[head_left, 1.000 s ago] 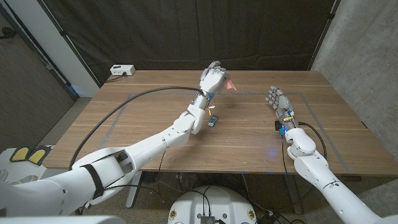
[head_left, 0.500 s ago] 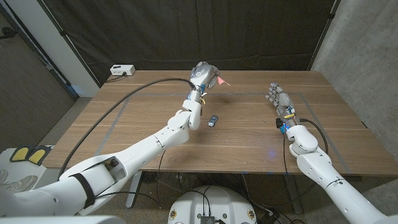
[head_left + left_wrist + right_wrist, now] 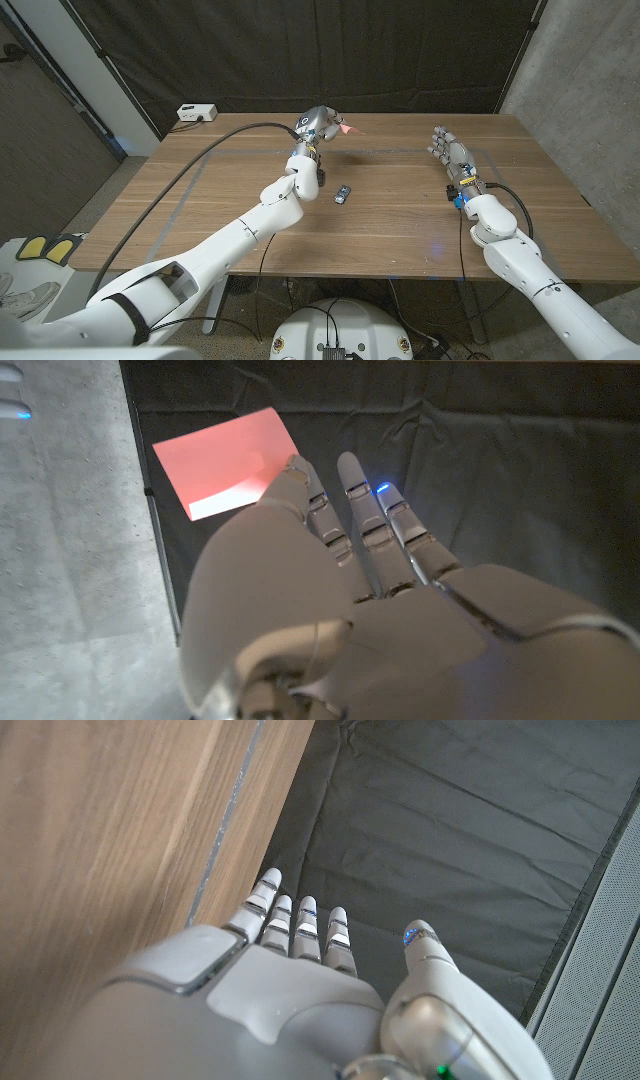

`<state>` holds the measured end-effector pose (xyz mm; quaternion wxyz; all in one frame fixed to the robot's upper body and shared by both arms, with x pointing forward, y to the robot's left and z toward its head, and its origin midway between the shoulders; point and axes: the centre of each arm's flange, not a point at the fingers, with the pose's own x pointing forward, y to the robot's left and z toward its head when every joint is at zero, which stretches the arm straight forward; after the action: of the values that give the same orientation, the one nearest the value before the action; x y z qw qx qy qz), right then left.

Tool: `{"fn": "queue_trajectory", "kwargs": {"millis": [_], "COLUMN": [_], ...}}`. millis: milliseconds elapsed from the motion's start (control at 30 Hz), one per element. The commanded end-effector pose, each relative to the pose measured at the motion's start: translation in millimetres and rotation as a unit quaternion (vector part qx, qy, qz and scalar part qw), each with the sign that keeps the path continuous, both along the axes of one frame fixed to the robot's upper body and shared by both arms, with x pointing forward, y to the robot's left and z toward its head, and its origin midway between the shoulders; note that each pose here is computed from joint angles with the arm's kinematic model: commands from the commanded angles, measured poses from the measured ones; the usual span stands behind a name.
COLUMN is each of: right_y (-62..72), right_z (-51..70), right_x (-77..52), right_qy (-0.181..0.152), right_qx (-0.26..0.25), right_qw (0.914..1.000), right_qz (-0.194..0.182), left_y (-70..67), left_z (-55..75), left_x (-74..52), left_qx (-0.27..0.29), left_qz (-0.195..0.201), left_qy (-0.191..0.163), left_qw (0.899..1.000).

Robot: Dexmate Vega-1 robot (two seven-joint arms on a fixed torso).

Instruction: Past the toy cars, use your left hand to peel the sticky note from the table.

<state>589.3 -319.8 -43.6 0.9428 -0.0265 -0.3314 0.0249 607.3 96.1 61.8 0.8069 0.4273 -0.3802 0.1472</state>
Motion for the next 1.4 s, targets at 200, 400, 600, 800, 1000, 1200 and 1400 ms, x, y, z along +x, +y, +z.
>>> {"fn": "queue_trajectory", "kwargs": {"millis": [200, 400, 600, 800, 1000, 1200, 1400], "right_y": [3.0, 5.1, 8.1, 11.8, 16.4, 22.4, 29.2], "right_z": [9.6, 8.7, 5.5, 2.9, 3.0, 4.1, 4.7], "right_x": [-5.3, -7.4, -9.4, -10.3, -12.9, -14.2, -13.2], "right_qy": [-0.009, -0.009, -0.01, -0.008, -0.01, -0.012, -0.012], "right_qx": [-0.014, -0.012, -0.01, -0.011, -0.008, -0.009, -0.01], "right_qw": [0.9999, 0.9999, 0.9999, 0.9999, 0.9999, 0.9999, 0.9999], "right_qz": [-0.001, -0.001, 0.001, 0.001, -0.001, -0.003, -0.006], "left_y": [22.3, 29.3, 35.6, 40.0, 45.1, 51.3, 55.6], "left_z": [-7.8, -9.3, -10.4, -9.7, -10.5, -9.3, -6.0], "left_x": [6.1, 6.5, 5.8, 5.9, 6.4, 7.9, 10.9], "left_qx": [-0.134, -0.171, -0.197, -0.201, -0.199, -0.197, -0.158], "left_qz": [-0.1, -0.126, -0.152, -0.167, -0.174, -0.189, -0.215], "left_qy": [0.137, 0.171, 0.21, 0.231, 0.24, 0.239, 0.233], "left_qw": [0.976, 0.962, 0.946, 0.937, 0.934, 0.932, 0.935]}}
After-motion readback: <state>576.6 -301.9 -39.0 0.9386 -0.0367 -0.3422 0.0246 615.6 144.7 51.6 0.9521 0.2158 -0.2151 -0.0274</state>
